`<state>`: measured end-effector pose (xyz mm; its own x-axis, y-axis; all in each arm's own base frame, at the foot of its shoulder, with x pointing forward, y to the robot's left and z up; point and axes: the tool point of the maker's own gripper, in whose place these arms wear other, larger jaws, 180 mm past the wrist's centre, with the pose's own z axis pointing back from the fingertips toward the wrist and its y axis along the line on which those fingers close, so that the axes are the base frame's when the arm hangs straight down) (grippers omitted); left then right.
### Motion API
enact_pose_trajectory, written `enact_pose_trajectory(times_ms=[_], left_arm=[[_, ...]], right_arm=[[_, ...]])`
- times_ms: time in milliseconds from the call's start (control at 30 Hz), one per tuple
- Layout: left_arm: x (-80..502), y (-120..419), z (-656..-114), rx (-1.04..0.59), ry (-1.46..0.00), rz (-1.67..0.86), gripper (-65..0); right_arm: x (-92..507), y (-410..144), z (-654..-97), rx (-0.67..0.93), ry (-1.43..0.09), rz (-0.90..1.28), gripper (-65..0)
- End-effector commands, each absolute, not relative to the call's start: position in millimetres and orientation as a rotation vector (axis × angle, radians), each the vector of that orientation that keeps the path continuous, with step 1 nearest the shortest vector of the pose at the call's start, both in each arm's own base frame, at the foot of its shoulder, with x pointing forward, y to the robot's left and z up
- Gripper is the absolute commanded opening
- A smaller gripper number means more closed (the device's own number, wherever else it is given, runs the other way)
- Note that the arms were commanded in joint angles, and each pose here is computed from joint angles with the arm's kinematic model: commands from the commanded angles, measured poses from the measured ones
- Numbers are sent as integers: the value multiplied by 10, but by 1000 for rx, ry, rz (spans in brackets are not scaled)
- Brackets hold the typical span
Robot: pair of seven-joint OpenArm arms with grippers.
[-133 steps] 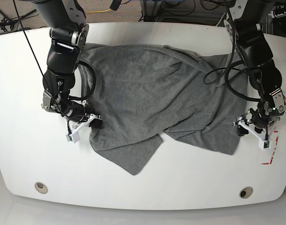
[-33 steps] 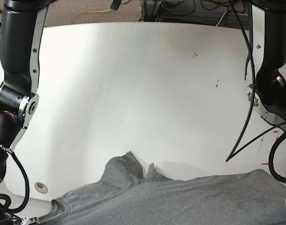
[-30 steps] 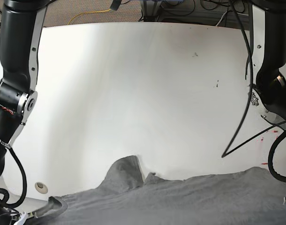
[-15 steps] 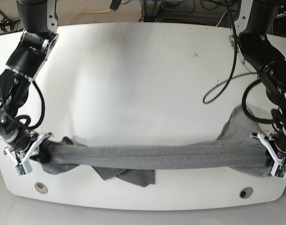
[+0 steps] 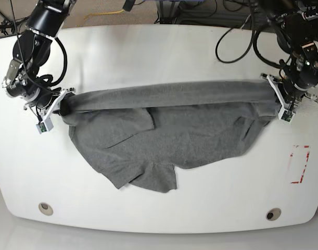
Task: Fold the T-shirt properly
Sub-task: 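Drag the held hem across the shirt toward the collar with both grippers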
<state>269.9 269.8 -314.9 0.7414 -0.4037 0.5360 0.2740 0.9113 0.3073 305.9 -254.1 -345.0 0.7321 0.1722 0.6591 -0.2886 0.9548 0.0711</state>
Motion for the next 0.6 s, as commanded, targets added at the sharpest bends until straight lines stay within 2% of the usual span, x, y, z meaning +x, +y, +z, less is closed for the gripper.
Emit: enact_pose_trajectory(times_ms=[0,400,567], left_arm=[[2607,2738,-3150,234,-626,-387,-650],[2062,2819,-3491,217,-475,-379,-650],[1973,2930,-3497,232,-460,-344,-650]], right_arm=[[3010,-2633,-3405,147,-716,260,-650],[2526,-2627,-3779,164,-583,247,-650],[2435,-2619,-3840,170,-562,244,-650]])
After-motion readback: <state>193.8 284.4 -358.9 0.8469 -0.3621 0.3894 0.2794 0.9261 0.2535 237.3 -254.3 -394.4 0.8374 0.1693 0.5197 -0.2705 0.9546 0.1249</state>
